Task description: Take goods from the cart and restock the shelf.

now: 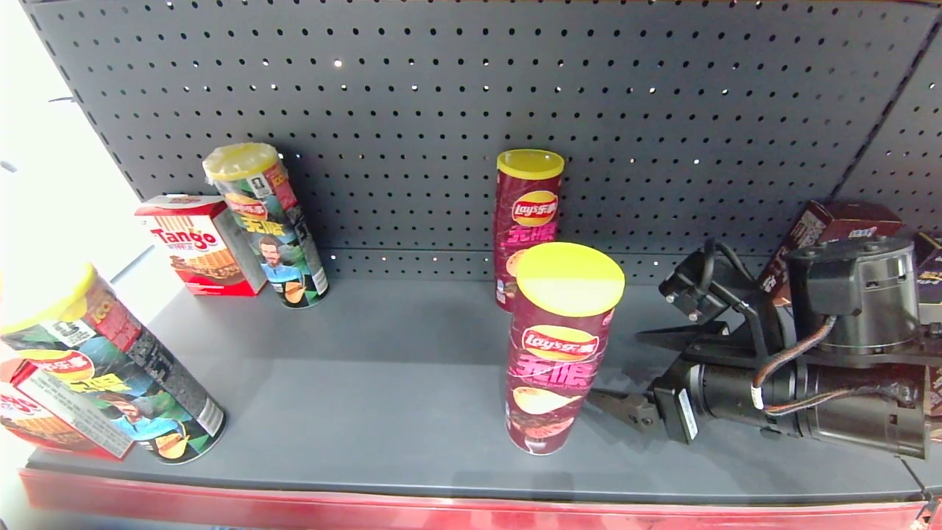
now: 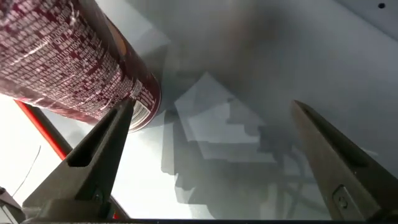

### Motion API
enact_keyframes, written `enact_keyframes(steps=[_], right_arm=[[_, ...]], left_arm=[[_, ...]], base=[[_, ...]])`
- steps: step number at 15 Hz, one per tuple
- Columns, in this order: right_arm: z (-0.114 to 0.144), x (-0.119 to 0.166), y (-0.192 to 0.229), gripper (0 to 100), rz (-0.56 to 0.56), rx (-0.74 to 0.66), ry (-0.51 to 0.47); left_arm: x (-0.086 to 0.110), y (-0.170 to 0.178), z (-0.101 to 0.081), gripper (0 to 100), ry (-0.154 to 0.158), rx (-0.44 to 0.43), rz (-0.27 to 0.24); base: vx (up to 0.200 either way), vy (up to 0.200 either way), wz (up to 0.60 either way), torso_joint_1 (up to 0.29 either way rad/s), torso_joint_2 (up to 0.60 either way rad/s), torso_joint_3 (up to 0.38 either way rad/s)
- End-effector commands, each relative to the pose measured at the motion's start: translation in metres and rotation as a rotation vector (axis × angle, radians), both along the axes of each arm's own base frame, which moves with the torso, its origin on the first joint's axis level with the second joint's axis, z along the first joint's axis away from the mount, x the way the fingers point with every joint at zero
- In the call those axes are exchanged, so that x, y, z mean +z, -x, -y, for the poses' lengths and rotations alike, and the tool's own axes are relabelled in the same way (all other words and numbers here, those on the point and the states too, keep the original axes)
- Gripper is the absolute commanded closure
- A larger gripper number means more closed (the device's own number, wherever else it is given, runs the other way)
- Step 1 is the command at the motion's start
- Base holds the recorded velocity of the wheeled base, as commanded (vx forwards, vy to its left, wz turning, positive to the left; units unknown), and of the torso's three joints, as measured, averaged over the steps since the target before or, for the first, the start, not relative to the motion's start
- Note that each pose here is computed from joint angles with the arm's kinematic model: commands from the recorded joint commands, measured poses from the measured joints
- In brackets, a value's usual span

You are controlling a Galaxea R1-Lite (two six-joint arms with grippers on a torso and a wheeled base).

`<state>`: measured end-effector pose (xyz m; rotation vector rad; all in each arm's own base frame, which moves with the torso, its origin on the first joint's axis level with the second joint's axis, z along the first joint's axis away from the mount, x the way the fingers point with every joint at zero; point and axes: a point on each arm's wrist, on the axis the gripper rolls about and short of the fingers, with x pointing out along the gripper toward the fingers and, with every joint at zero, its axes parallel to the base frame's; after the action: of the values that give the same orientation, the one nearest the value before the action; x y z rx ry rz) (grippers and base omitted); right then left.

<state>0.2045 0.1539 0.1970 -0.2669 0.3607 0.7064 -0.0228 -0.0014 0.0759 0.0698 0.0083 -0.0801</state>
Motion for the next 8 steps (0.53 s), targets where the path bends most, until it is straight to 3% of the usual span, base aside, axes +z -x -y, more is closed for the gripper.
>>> enact_keyframes(steps=[1,8], right_arm=[[-0.0017,-0.0008,-0.0002,0,-0.003,0.005,0.002],[-0.0073,0.0,-0.0037,0,0.0,0.013,0.001]], left_arm=[[0.0001,-0.0002,0.0,0,0.0,0.0,-0.001],[0.0004,0.0,0.0,0,0.001,0.0,-0.001]], base=[[0.0,0.0,0.0,0.0,0.0,0.0],[0.0,0.0,0.0,0.0,0.0,0.0]])
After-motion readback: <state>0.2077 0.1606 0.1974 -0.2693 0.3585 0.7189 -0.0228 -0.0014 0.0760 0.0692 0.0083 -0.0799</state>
